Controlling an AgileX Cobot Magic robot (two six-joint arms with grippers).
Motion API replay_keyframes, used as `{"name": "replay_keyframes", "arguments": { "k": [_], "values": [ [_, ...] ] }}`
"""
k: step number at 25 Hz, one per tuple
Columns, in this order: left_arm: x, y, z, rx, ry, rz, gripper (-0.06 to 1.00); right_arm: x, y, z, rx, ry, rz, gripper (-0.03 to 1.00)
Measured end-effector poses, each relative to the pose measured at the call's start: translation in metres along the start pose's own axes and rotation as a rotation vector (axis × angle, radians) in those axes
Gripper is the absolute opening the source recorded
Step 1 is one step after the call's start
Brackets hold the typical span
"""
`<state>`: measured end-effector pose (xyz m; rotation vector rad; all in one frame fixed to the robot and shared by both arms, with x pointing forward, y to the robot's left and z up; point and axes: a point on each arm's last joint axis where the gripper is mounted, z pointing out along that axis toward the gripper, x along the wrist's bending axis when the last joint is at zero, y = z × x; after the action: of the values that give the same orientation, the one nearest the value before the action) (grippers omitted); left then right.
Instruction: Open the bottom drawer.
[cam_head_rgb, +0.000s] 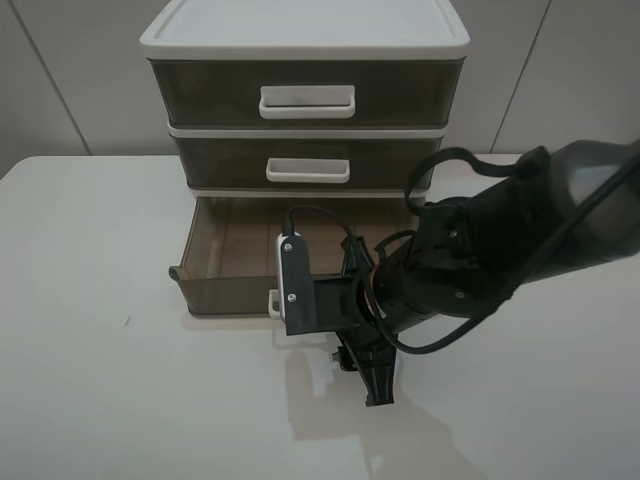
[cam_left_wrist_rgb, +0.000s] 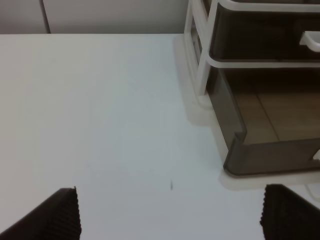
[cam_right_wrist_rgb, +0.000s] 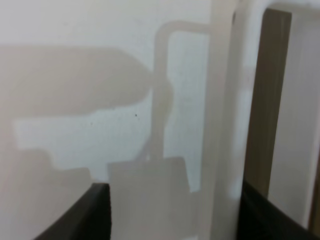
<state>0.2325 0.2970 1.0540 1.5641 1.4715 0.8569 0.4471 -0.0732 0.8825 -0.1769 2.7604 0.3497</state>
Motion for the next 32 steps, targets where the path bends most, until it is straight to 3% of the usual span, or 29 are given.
{"name": "replay_keyframes", "arguments": {
  "k": [8, 21, 29, 32],
  "values": [
    [0.000, 0.000, 0.000, 0.000, 0.000, 0.000, 0.74, -0.006, 0.003, -0.015, -0.024, -0.037, -0.002, 0.61],
    [0.000, 0.000, 0.000, 0.000, 0.000, 0.000, 0.74, -0.015, 0.004, -0.057, -0.047, -0.100, 0.043, 0.61],
    [0.000, 0.000, 0.000, 0.000, 0.000, 0.000, 0.74, -0.013, 0.001, -0.095, -0.078, -0.078, 0.230, 0.61],
    [0.000, 0.000, 0.000, 0.000, 0.000, 0.000, 0.74, -0.019, -0.012, -0.113, -0.095, -0.055, 0.415, 0.61]
  ]
}}
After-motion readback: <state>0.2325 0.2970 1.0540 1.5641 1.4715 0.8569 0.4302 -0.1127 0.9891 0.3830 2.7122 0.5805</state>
